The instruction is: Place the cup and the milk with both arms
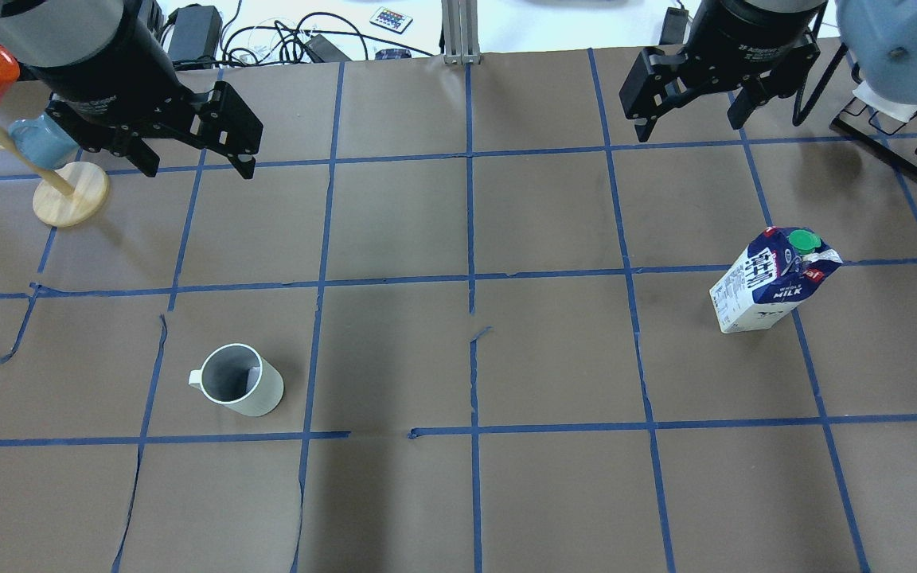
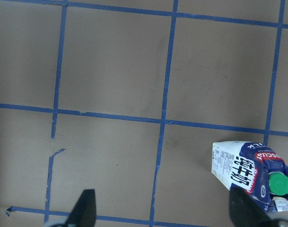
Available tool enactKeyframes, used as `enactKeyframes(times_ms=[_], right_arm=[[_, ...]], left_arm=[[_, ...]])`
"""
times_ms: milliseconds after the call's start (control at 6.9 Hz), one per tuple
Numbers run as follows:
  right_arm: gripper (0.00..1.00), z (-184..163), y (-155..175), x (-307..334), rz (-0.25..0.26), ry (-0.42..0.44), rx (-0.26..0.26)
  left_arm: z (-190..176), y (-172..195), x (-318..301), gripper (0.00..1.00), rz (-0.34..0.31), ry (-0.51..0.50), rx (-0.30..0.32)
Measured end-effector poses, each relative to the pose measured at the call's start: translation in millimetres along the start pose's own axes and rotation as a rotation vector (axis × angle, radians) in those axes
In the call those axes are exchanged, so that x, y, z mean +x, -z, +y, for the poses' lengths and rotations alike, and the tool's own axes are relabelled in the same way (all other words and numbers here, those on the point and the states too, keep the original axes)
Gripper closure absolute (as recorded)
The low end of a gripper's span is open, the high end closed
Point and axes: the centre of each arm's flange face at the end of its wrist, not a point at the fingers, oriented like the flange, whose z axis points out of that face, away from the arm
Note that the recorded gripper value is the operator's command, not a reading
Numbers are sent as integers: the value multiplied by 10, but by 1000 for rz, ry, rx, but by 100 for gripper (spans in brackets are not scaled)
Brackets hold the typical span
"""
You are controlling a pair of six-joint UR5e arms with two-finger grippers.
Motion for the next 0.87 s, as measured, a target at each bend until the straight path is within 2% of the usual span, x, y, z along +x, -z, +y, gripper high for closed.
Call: enactKeyframes(times_ms=[145,290,580,725,870], right_arm=[[0,0,0,1,0,0,0],[0,0,-2,9,0,-3,-1],[0,-13,-67,242,2,-22,-21],[0,-10,-162,483,6,-11,-43],[0,15,-301,760,17,-1,-72]], left_arm=[[39,-124,10,0,4,-9,-32],[102,-372,13,0,9,-41,-89],[340,-1180,10,0,25,-112,-260],[460,-1650,-5,0,20,-125,-327],[580,-2069,-38,5,-5,-132,-368]])
